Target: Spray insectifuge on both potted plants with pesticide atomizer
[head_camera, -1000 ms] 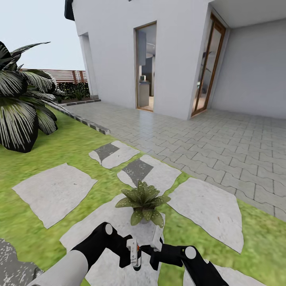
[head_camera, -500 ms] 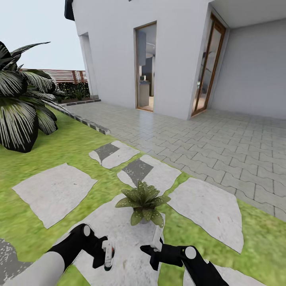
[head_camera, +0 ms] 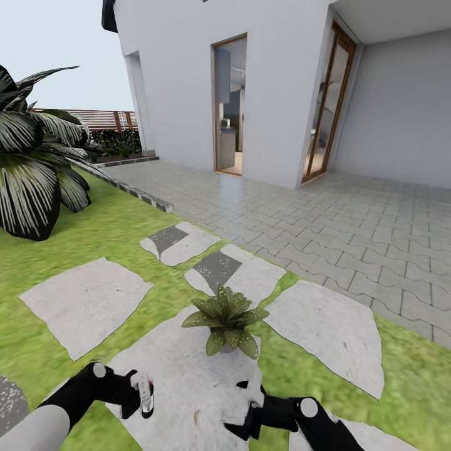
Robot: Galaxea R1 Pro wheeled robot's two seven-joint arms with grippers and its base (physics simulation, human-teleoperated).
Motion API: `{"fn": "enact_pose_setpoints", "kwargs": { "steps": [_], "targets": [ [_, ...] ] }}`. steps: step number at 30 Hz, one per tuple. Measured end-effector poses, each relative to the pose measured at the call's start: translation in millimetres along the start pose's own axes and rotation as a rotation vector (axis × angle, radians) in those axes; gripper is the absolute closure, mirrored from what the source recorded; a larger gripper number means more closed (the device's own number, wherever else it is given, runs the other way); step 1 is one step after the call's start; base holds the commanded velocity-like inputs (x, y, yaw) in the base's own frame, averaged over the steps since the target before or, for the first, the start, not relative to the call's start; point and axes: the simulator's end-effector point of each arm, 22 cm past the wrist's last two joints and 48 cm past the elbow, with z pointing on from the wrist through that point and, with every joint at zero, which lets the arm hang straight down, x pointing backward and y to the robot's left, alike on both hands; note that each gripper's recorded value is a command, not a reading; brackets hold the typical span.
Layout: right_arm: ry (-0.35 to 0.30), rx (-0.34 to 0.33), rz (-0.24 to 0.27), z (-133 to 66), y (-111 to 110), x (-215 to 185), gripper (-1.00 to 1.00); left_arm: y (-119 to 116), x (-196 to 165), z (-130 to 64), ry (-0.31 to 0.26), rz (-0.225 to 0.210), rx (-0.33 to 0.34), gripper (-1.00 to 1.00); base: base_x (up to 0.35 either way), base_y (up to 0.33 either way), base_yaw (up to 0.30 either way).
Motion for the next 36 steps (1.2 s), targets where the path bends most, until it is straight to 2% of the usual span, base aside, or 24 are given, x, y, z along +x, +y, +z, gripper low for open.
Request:
{"fn": "enact_pose_setpoints", "kwargs": {
  "steps": [2, 4, 5, 7, 9, 12, 14, 15, 16, 17, 18, 19, 21, 22, 24, 27, 29, 36],
  "targets": [
    [0.037, 0.067, 0.008, -14.7, -19.5, 20.6, -1.0, 2.4, 0.5, 11.5, -0.052, -0.111, -0.06, 1.0, 0.0, 0.0, 0.0],
    [0.093, 0.159, 0.046, -30.7, -37.3, 54.2, -1.0, 9.7, -11.1, 17.7, -0.106, -0.182, -0.118, 1.0, 0.0, 0.0, 0.0],
    [0.124, 0.199, 0.076, -35.8, -39.9, 73.6, -1.0, 15.3, -17.0, 18.9, -0.131, -0.212, -0.15, 1.0, 0.0, 0.0, 0.0],
    [0.206, 0.314, 0.15, -50.2, -42.0, 123.8, -1.0, 35.5, -24.5, 18.5, -0.183, -0.3, -0.259, 1.0, 0.0, 0.0, 0.0],
    [0.233, 0.394, 0.166, -61.1, -44.6, 146.1, -1.0, 49.0, -18.1, 17.2, -0.201, -0.38, -0.344, 1.0, 0.0, 0.0, 0.0],
    [0.214, 0.557, 0.14, -85.7, -61.3, 162.0, -1.0, 72.8, -4.1, 6.9, -0.292, -0.514, -0.53, 1.0, 0.0, 0.0, 0.0],
    [0.181, 0.675, 0.117, -101.3, -77.7, 159.7, -1.0, 76.4, 16.1, 1.8, -0.301, -0.58, -0.623, 1.0, 0.0, 0.0, 0.0],
    [0.165, 0.761, 0.113, -114.1, -86.9, 160.1, -1.0, 77.0, 28.3, -0.8, -0.294, -0.611, -0.667, 1.0, 0.0, 0.0, 0.0],
    [0.156, 0.818, 0.113, -123.0, -92.0, 160.7, -1.0, 77.5, 34.7, -2.6, -0.292, -0.628, -0.691, 1.0, 0.0, 0.0, 0.0],
    [0.143, 0.916, 0.121, -138.2, -100.5, 161.3, -1.0, 76.4, 41.9, -3.6, -0.288, -0.65, -0.711, 1.0, 0.0, 0.0, 0.0],
    [0.133, 0.977, 0.131, -148.2, -105.8, 161.4, -1.0, 74.4, 50.7, -4.6, -0.285, -0.683, -0.734, 1.0, 0.0, 0.0, 0.0],
    [0.115, 1.055, 0.163, -160.4, -111.9, 161.7, -1.0, 74.2, 56.4, -6.2, -0.287, -0.716, -0.758, 1.0, 0.0, 0.0, 0.0],
    [0.088, 1.168, 0.253, -178.3, -118.4, 166.8, -1.0, 73.7, 61.3, -7.2, -0.288, -0.76, -0.79, 1.0, 0.0, 0.0, 0.0],
    [0.079, 1.205, 0.29, -184.4, -120.1, 169.5, -1.0, 73.3, 63.7, -7.5, -0.285, -0.773, -0.8, 1.0, 0.0, 0.0, 0.0],
    [0.072, 1.231, 0.322, -187.7, -120.4, 171.6, -1.0, 71.1, 68.1, -6.7, -0.279, -0.791, -0.807, 1.0, 0.0, 0.0, 0.0],
    [0.072, 1.24, 0.334, -189.0, -119.6, 173.5, -1.0, 54.4, 95.9, -3.3, -0.253, -0.87, -0.818, 1.0, 0.0, 0.0, 0.0],
    [0.072, 1.241, 0.336, -189.2, -119.4, 173.8, -1.0, 49.3, 105.5, -4.3, -0.25, -0.884, -0.829, 1.0, 0.0, 0.0, 0.0],
    [0.08, 1.241, 0.333, -191.3, -119.2, 176.1, -1.0, 43.1, 113.6, -4.0, -0.245, -0.891, -0.836, 1.0, 0.0, 0.0, 0.0]
  ]
}}
